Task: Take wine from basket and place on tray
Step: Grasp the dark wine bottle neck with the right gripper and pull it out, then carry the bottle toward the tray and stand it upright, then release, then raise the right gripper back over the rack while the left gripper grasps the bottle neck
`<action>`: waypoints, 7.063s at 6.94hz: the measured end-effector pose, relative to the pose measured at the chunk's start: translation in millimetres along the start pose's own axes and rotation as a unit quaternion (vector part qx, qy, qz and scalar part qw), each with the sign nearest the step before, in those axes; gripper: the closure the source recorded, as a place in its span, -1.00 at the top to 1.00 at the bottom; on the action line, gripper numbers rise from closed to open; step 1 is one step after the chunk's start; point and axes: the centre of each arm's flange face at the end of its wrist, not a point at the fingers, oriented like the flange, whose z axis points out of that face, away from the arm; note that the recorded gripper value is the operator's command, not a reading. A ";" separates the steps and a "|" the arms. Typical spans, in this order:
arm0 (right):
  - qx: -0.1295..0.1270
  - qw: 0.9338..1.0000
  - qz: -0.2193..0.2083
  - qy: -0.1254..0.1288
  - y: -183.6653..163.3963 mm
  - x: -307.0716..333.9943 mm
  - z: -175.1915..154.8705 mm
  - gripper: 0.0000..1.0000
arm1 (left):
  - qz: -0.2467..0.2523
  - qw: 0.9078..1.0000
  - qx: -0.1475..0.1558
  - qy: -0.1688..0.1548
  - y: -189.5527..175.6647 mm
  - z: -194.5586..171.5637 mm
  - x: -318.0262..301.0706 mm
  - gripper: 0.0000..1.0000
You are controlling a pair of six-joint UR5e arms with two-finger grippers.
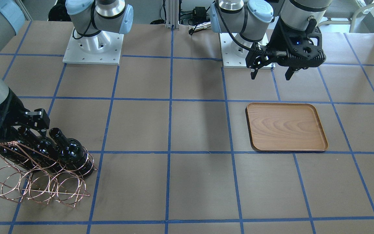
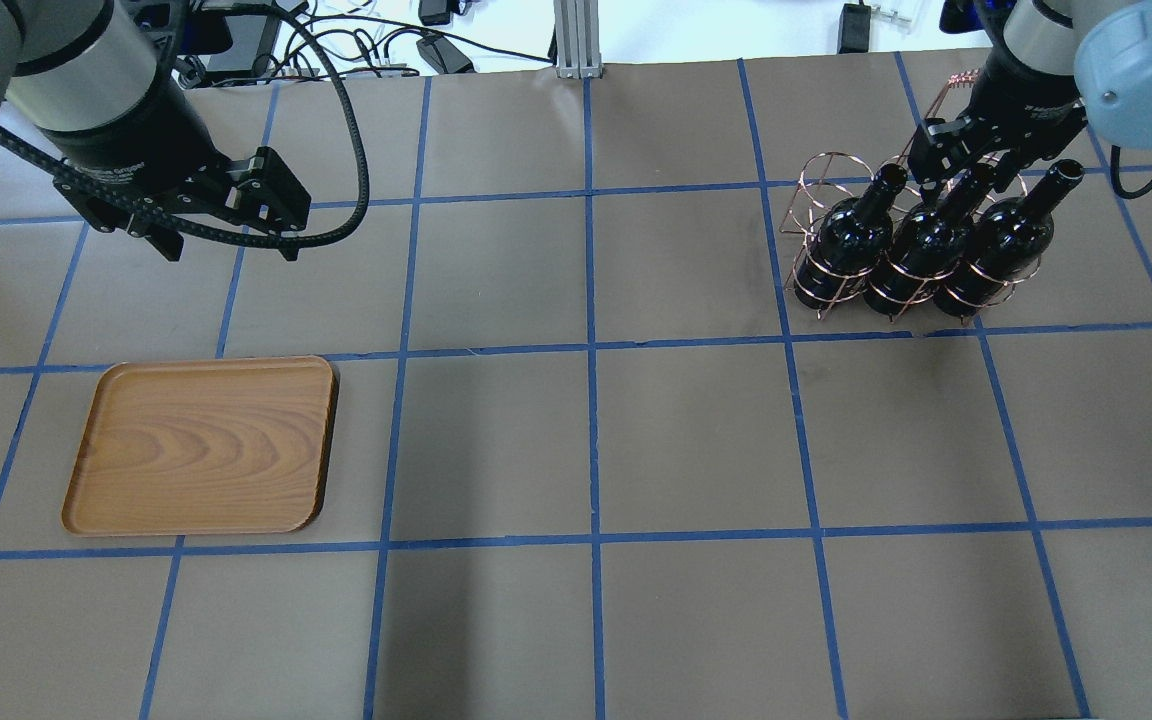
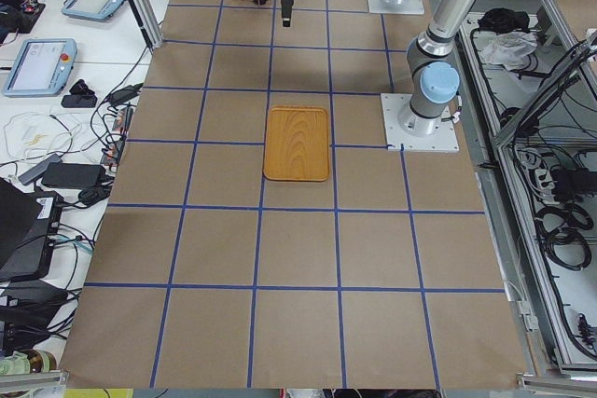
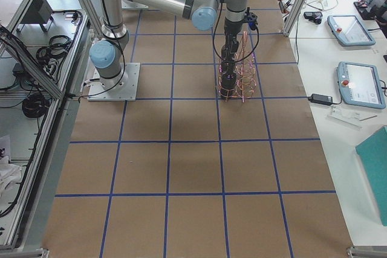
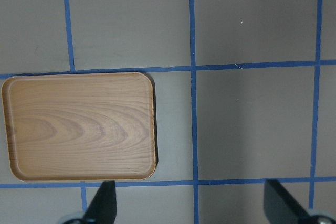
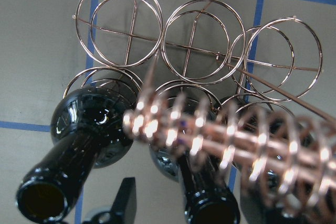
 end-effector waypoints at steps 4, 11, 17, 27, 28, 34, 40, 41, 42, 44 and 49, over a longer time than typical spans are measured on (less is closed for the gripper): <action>-0.009 1.000 -0.006 0.003 -7.1 3.5 15.1 -0.04 | -0.001 1.000 -0.004 -0.001 1.5 3.0 -1.3 1.00; -0.004 1.000 0.005 -0.003 -17.7 17.9 -49.7 -0.69 | -0.001 1.000 -0.005 -0.003 4.2 4.0 -1.9 1.00; -0.024 0.995 0.086 -0.034 54.8 -140.3 -178.2 -0.79 | 0.000 1.000 0.002 -0.018 7.2 -0.8 -6.9 1.00; -0.024 0.982 0.178 -0.053 57.6 -462.3 -22.5 0.89 | -0.009 1.000 -0.001 -0.025 4.9 1.7 -15.6 1.00; -0.023 0.982 0.177 -0.055 57.1 -466.5 -19.2 1.00 | -0.009 1.000 -0.001 -0.025 4.9 1.7 -16.0 1.00; 0.000 0.994 0.065 -0.085 12.7 -281.7 -91.5 1.00 | -0.011 1.000 0.004 -0.022 0.4 3.2 -14.9 1.00; 0.024 0.999 0.039 -0.008 52.9 -110.6 -137.1 1.00 | 0.057 0.998 0.018 0.031 5.4 22.8 96.7 1.00; 0.033 0.999 0.040 -0.007 55.4 -111.2 -138.7 1.00 | 0.074 0.997 0.015 0.031 8.5 35.7 117.1 1.00; 0.039 0.998 0.041 -0.006 55.2 -112.1 -140.9 1.00 | 0.084 0.996 0.005 0.031 11.7 52.6 127.5 1.00; 0.045 0.998 0.039 -0.006 52.9 -113.9 -146.5 1.00 | 0.091 0.995 -0.023 0.030 14.0 86.5 134.2 1.00; 0.033 0.999 0.030 -0.012 52.4 -116.5 -137.5 1.00 | 0.096 0.994 -0.037 0.045 -10.6 132.9 144.7 0.57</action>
